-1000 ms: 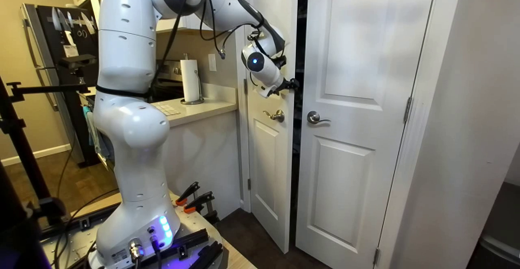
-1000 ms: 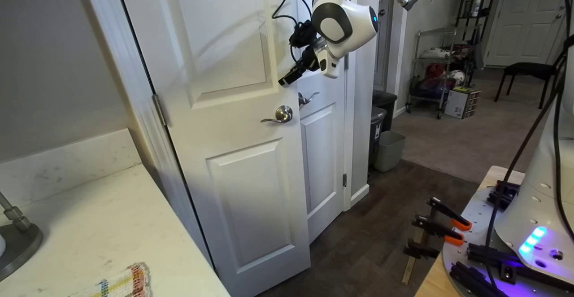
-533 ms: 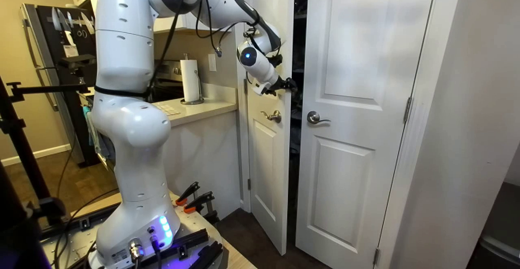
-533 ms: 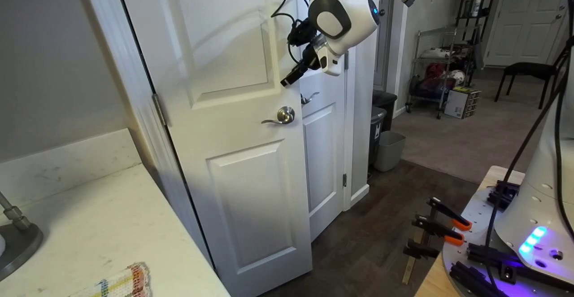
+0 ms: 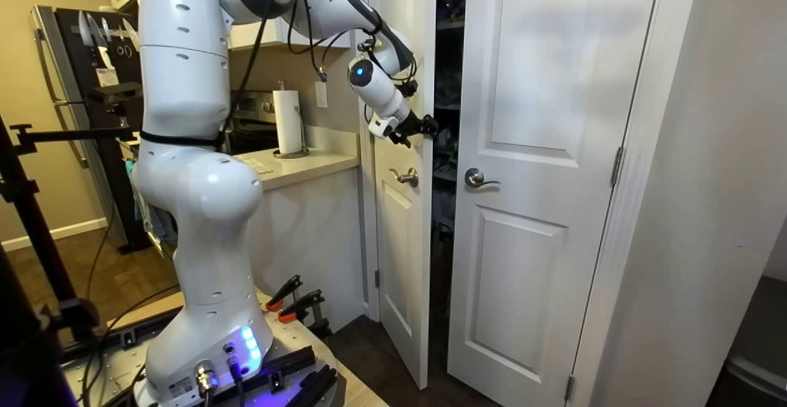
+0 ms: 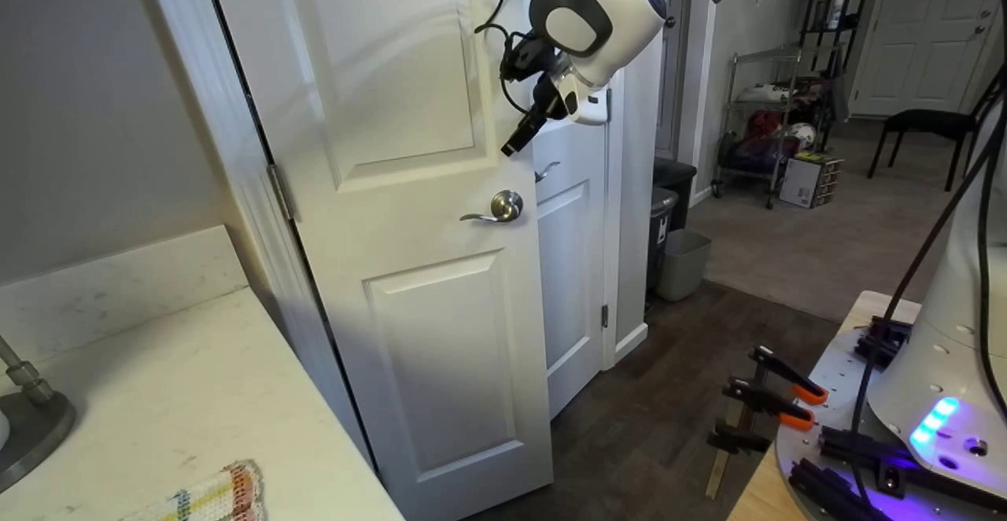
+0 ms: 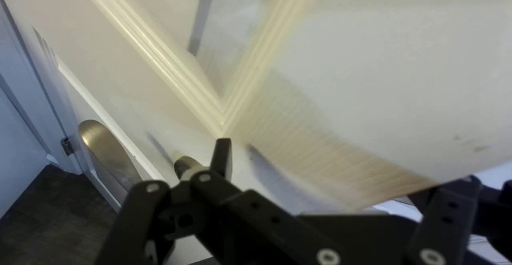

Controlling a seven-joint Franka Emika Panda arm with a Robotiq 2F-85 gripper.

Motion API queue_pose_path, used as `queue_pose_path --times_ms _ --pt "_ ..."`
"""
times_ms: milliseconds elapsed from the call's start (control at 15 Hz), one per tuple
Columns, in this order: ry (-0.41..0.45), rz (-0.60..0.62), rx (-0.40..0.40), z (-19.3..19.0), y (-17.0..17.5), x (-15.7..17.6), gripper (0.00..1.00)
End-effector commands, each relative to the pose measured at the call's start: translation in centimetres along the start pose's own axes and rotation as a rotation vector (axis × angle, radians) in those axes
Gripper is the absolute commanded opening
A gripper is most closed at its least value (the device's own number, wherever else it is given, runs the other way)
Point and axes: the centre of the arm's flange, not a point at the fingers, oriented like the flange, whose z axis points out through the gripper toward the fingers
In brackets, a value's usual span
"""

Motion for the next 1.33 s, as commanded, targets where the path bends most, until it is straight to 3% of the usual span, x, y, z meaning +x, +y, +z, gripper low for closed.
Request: queue_pose_path --times_ms 0,67,800,867,1067,1267 --pt "-0.003 -0.061 -0.017 -0.2 2.3 -1.2 1.0" --pt "0.014 -0.013 0.003 -0.2 0.2 0.0 1.0" --pt "0.021 -0.019 0.005 -0.3 0.3 -0.1 1.0" --pt "0.016 -0.028 -0.021 -0.2 0.8 -0.3 1.0" --pt "-0.076 0.034 -0.086 -1.4 1.3 0.4 1.0" --pt "-0.158 0.148 -0.029 -4.2 -0.3 2.0 1.0"
